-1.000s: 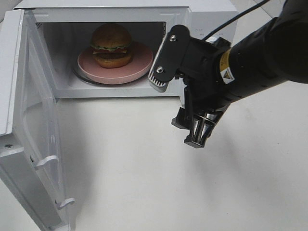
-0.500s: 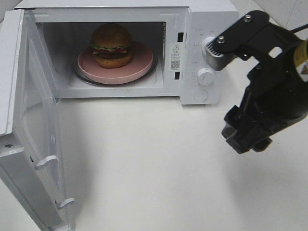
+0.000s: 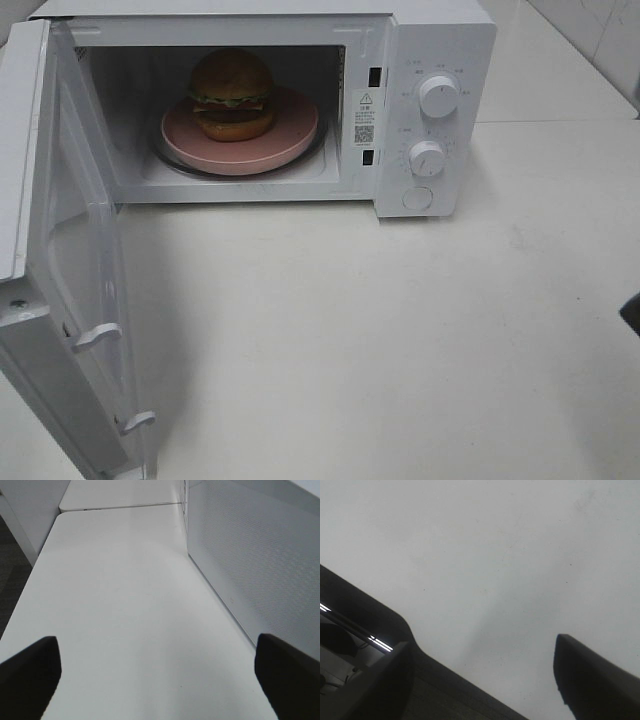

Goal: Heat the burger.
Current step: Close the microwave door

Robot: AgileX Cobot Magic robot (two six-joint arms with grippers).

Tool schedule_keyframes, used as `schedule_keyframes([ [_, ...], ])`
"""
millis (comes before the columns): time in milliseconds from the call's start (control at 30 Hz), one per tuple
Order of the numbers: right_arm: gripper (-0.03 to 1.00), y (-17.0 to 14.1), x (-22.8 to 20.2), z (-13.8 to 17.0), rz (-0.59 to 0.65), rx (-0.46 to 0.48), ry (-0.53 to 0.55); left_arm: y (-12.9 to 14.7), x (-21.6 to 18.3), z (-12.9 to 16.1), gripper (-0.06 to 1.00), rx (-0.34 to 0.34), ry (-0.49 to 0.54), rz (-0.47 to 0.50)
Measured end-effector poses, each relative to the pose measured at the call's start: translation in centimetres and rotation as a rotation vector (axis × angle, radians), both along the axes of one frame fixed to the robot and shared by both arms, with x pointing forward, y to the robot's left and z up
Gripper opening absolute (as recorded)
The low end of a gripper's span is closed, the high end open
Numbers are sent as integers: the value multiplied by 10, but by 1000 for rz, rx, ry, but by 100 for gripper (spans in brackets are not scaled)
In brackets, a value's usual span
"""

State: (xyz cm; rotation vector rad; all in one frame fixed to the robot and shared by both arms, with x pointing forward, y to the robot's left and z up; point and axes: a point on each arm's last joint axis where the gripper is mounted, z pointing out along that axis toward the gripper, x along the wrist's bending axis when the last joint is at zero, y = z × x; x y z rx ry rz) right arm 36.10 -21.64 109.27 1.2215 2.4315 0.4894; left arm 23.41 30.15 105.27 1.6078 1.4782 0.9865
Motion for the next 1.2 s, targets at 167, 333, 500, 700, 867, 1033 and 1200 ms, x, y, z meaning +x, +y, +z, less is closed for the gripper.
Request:
schedule_keyframes([
  [167,75,-15,-16,9,-13,22,-24,0,0,0,97,0,0,0],
  [333,75,-30,-33,19,-19,71,-78,0,0,0,97,0,0,0],
  [500,75,-53,-59,9,-20,122,-134,0,0,0,97,0,0,0],
  [700,75,-66,-72,-14,-54,126,-141,0,0,0,97,0,0,0],
  [867,75,-73,-75,-29,-138,149,-180,0,0,0,97,0,0,0],
  [1033,75,-77,-79,-37,-200,197,-234,0,0,0,97,0,0,0],
  [1200,75,-79,-85,-39,-246,264,-294,0,0,0,97,0,0,0],
])
